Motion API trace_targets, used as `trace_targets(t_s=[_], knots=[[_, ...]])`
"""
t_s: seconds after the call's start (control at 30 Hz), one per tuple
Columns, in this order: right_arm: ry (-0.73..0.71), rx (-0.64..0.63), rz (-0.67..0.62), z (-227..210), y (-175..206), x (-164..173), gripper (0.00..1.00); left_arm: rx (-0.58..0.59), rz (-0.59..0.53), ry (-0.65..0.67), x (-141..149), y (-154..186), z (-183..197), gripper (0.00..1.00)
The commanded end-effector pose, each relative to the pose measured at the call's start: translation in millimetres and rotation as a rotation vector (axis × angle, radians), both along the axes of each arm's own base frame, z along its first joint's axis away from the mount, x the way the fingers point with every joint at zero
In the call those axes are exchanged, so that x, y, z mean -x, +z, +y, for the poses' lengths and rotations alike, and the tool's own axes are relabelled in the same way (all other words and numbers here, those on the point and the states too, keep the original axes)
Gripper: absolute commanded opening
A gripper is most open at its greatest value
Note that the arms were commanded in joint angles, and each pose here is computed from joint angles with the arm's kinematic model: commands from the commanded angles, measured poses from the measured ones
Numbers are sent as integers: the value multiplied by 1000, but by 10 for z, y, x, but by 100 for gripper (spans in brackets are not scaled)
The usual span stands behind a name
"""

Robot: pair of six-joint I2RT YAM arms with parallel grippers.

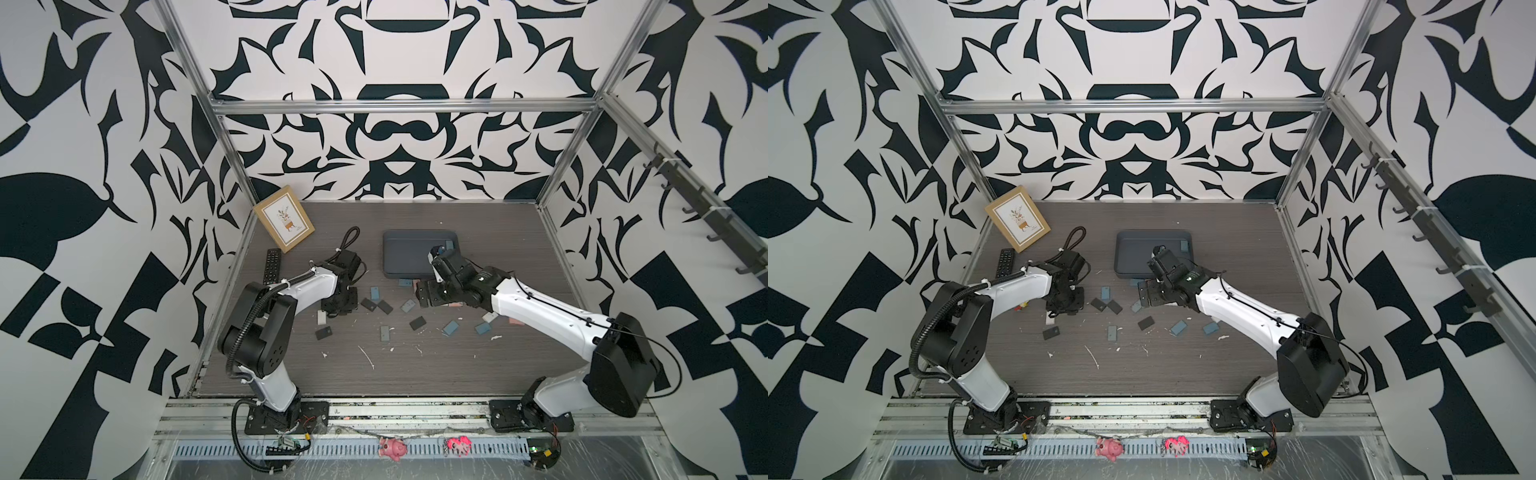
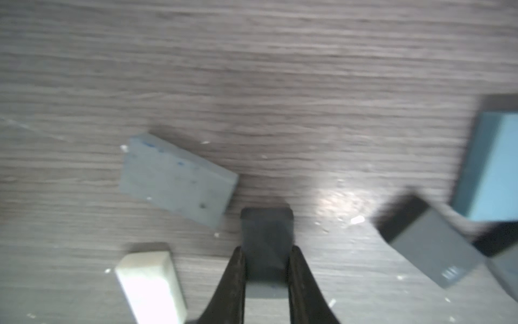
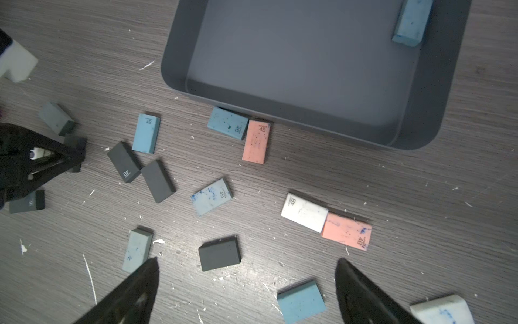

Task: Put the eraser in the storage box
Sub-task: Pick up the eraser from the center of the board, then place the eraser in the storage box.

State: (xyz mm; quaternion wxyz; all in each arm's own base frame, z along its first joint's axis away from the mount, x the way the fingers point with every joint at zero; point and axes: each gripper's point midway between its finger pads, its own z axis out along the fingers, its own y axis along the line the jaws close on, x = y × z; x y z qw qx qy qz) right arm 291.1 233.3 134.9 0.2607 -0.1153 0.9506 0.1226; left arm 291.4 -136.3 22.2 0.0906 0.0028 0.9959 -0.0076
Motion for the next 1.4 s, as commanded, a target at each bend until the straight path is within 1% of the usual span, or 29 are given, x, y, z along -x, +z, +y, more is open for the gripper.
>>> trace_targets(t_s=[0.0, 0.17, 0.4, 0.47, 0.63, 0.8, 1.0, 1.2, 1.37], knots=[[10, -20, -67, 7, 323, -94, 99, 24, -36, -39, -71, 223, -174, 21], [-26, -50, -92, -162, 536, -193, 99, 54, -87, -63, -191, 536, -371, 20], [-173, -109, -109, -810, 765, -413, 99, 170, -188, -113, -509, 1076, -829, 20], [-208, -123, -106, -977, 793, -457, 99, 205, -207, -135, -612, 1178, -1000, 20], [-269, -153, -95, -1272, 806, -545, 99, 243, -251, -202, -905, 1310, -1436, 20], [-296, -170, -82, -1400, 770, -611, 99, 275, -280, -257, -1185, 1310, -1870, 20], [-307, -193, -70, -1428, 732, -678, 99, 329, -312, -299, -1475, 1229, -2341, 20], [-321, -210, -67, -1447, 701, -717, 99, 390, -303, -301, -1702, 1011, -2665, 20], [-333, -214, -65, -1472, 670, -733, 99, 444, -315, -291, -1818, 902, -2859, 21]])
